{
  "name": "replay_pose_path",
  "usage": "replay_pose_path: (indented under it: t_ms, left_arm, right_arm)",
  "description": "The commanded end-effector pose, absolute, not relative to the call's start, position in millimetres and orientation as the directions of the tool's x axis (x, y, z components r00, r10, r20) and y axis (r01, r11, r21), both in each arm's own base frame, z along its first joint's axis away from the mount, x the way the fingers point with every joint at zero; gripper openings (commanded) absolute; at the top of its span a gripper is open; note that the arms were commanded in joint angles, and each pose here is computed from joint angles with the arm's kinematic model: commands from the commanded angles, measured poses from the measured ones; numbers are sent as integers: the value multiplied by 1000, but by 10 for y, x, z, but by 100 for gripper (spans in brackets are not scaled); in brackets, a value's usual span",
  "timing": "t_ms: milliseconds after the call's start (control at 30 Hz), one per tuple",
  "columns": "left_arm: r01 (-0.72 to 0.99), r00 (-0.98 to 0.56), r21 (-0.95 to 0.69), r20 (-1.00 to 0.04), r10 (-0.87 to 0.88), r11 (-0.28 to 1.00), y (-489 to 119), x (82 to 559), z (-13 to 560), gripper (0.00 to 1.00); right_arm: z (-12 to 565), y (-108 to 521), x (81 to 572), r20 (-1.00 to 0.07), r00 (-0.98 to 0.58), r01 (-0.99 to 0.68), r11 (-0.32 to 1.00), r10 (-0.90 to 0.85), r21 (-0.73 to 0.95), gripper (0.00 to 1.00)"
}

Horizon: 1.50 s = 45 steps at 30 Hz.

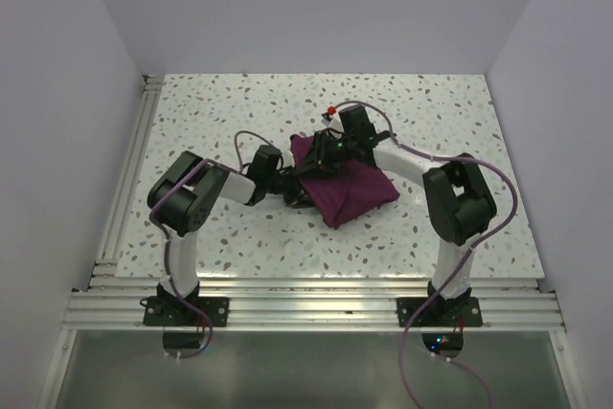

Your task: Prepare the surgical pack

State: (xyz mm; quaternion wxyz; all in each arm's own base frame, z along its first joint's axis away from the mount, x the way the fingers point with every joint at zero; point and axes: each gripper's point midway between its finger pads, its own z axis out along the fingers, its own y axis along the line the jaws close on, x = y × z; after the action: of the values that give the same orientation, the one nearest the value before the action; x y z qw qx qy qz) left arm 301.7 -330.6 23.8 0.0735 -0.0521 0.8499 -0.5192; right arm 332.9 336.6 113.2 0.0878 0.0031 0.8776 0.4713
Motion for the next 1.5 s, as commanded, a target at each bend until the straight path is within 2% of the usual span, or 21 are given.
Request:
replay_pose_path:
  t_ms: [0, 233, 467, 567, 667, 733, 800, 833, 867, 933, 967, 1067, 1233, 1300, 1467]
  left_arm:
    - [57, -967, -845, -180, -182, 532, -3181, 3040, 363, 36]
    - [46, -946, -715, -256, -200, 698, -2842, 2999, 245, 46]
    - [-26, -917, -603, -304, -259, 797, -2297, 2945, 228, 48]
    - [-33, -887, -540, -373, -273, 841, -2036, 3003, 367, 49]
    - [-19, -855, -493, -443, -270, 870, -1835, 3067, 622, 49]
    - [60, -819, -486, -523, -235, 872, -1842, 3194, 900, 49]
    - [123, -803, -459, -567, -184, 880, -1852, 3267, 1033, 50]
    - [158, -779, -456, -602, -174, 876, -1893, 3387, 1208, 51]
    - [174, -775, -448, -611, -159, 877, -1908, 3428, 1256, 52]
    - [211, -745, -437, -651, -146, 874, -1957, 3621, 1413, 55]
    - [222, -730, -435, -667, -147, 873, -1984, 3724, 1432, 57]
    - [257, -672, -437, -722, -165, 862, -2025, 4040, 1674, 58]
    - [342, -625, -458, -763, -165, 820, -2263, 4505, 1817, 59]
    - [366, -629, -470, -761, -158, 803, -2375, 4650, 1681, 60]
    - [441, -635, -506, -760, -141, 742, -2656, 4910, 1504, 60]
  right_arm:
    - [1323, 3309, 3270, -240, -970, -164, 610, 44, 775, 32]
    - [1382, 3198, 3324, -299, -953, -197, 666, 40, 719, 38]
    - [1483, 3167, 3342, -344, -938, -235, 672, 32, 702, 39]
    - [1559, 3102, 3323, -381, -925, -266, 688, 17, 675, 41]
    - [1639, 2906, 3356, -440, -898, -279, 757, 13, 590, 44]
    - [1680, 2732, 3360, -472, -881, -270, 798, 22, 540, 47]
    - [1608, 2574, 3302, -475, -879, -242, 827, 34, 507, 50]
    - [1699, 2464, 3303, -516, -855, -229, 847, 61, 479, 53]
    - [1557, 2348, 3217, -503, -862, -195, 871, 68, 451, 58]
    - [1692, 2195, 3156, -551, -824, -159, 882, 129, 444, 63]
    - [1546, 2052, 3102, -548, -820, -94, 907, 164, 411, 65]
    - [1521, 1808, 2972, -588, -767, -6, 914, 256, 406, 65]
    - [1354, 1528, 2870, -598, -689, 163, 891, 410, 423, 64]
    - [1262, 1418, 2857, -600, -669, 226, 888, 440, 399, 62]
    - [1119, 1381, 2906, -590, -676, 265, 893, 442, 365, 59]
